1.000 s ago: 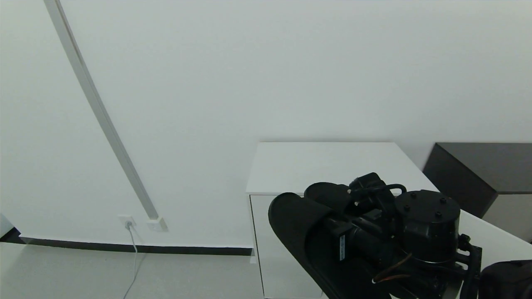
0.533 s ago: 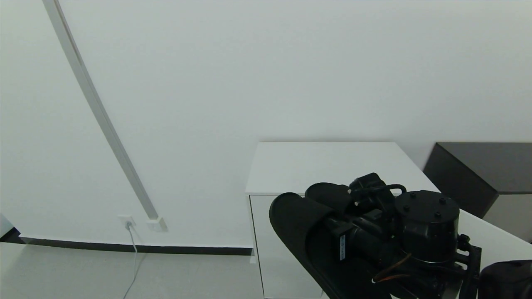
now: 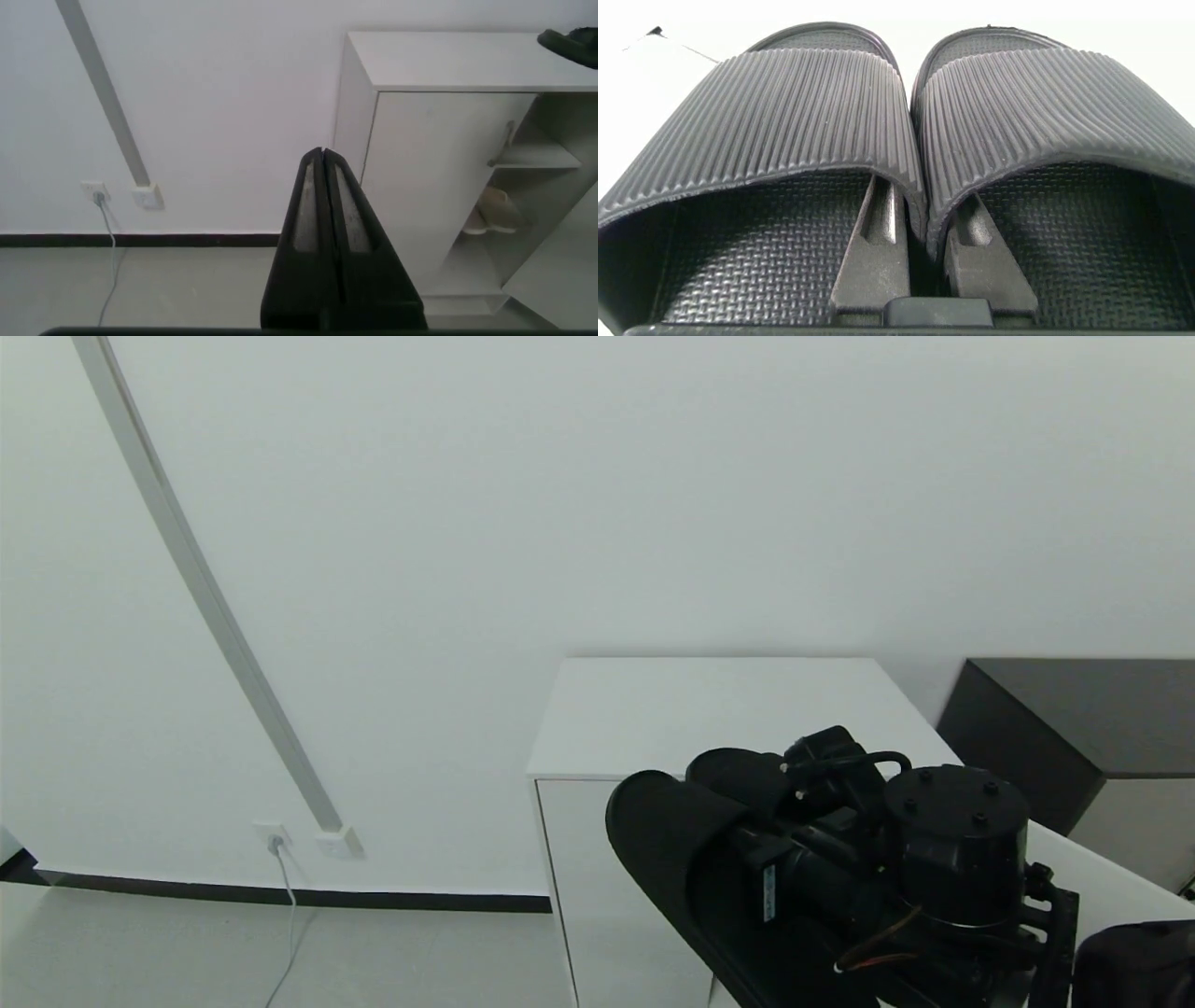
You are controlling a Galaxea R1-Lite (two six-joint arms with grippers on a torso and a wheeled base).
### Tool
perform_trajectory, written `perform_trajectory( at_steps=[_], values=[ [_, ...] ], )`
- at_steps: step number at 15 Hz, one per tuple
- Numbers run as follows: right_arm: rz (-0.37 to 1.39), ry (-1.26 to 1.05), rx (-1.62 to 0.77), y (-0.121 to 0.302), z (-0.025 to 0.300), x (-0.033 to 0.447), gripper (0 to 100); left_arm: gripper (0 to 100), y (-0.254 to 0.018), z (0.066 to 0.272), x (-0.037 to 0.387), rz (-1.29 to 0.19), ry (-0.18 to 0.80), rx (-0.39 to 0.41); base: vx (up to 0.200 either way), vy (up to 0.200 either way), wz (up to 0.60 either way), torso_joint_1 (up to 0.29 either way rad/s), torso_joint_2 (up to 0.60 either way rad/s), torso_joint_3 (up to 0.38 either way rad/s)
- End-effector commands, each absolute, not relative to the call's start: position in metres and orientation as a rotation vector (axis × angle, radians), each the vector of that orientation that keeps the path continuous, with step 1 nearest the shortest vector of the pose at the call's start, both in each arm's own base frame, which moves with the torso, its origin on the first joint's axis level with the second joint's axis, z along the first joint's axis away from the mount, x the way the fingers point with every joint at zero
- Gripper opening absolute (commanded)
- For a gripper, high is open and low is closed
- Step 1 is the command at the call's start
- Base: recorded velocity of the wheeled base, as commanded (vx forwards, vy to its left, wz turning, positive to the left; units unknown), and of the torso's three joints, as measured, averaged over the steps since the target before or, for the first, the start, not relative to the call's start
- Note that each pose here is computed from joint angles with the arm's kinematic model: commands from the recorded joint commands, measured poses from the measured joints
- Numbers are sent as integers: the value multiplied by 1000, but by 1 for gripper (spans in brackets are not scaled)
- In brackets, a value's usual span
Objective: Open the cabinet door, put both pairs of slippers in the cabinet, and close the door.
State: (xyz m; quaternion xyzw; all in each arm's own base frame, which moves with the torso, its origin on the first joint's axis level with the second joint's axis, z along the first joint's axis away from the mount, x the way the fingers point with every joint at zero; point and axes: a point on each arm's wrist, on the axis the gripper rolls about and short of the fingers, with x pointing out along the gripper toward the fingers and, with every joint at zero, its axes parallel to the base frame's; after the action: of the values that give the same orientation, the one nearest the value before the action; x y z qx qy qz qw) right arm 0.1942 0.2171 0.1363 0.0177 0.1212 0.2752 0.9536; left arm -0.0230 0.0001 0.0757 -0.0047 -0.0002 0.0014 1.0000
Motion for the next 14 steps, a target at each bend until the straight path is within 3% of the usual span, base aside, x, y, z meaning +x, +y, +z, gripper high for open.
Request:
perform_trajectory(
  at_steps=[1, 10, 14],
  values=[
    [562, 249, 33, 218, 135, 194, 0, 0, 0, 76, -23, 3, 2, -9, 0, -200, 0, 7, 2, 2],
    [563, 246, 36, 216, 133, 192, 0, 0, 0, 76, -23, 3, 2, -11, 0, -200, 0, 0, 4, 2],
    [562, 251, 33, 215, 131, 192, 0, 0, 0, 76, -23, 3, 2, -11, 0, 0, 0, 0, 0, 0]
  ],
)
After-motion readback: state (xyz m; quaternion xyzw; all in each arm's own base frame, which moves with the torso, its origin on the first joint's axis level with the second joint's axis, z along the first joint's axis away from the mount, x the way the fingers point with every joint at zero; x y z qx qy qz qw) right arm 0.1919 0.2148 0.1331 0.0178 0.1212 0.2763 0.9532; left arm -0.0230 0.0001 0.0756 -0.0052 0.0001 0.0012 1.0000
